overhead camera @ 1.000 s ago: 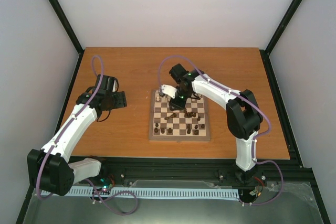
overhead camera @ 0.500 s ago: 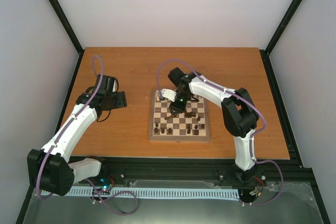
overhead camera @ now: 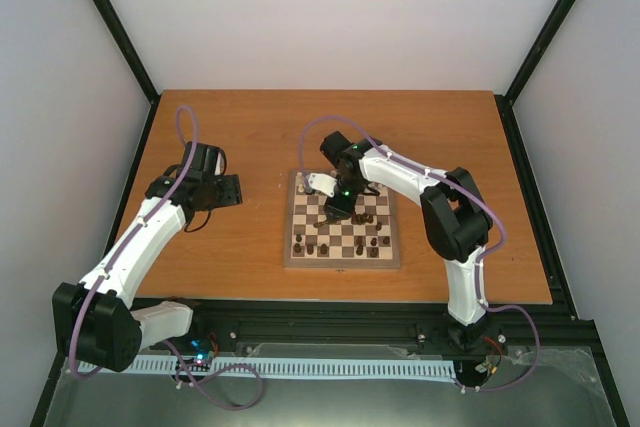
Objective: Set up the chess pieces on the board
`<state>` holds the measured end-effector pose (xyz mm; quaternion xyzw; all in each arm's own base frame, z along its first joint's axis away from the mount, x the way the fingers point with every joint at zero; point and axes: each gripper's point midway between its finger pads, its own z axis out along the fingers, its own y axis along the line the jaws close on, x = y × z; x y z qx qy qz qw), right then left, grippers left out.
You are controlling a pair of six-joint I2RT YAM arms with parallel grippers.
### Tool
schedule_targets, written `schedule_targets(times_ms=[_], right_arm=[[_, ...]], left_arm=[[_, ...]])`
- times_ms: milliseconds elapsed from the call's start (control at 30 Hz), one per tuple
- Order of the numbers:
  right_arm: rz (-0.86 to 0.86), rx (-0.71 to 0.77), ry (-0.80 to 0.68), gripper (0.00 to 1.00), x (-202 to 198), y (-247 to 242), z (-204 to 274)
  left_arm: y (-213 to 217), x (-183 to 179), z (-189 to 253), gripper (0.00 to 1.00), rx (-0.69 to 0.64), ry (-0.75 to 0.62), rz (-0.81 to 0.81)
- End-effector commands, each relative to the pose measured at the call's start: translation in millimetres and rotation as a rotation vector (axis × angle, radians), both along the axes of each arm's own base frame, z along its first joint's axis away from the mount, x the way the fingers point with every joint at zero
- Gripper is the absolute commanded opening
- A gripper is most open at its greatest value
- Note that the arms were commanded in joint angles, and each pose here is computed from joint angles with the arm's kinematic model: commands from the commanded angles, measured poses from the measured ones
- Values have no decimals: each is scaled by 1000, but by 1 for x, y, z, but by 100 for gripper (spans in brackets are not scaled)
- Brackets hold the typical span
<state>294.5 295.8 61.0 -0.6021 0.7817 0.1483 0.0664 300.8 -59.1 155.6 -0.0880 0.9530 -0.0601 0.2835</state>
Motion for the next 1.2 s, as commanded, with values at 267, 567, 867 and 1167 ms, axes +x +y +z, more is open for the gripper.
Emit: schedule_targets(times_ms=[267,567,867,1167], right_arm=[[22,-54,15,24,-7,-10,-14],[21,17,-22,8,-7,-3,13],[18,17,-17,30,-9,-6,15],[48,108,19,43,-11,17,22]], left_arm=[[1,4,3,70,3,-14,-12],[-14,7,9,68,-74,-38,-60],[-51,10,27,63,-254,-102,-189],[-53,10,24,64,-253,-95,-206]])
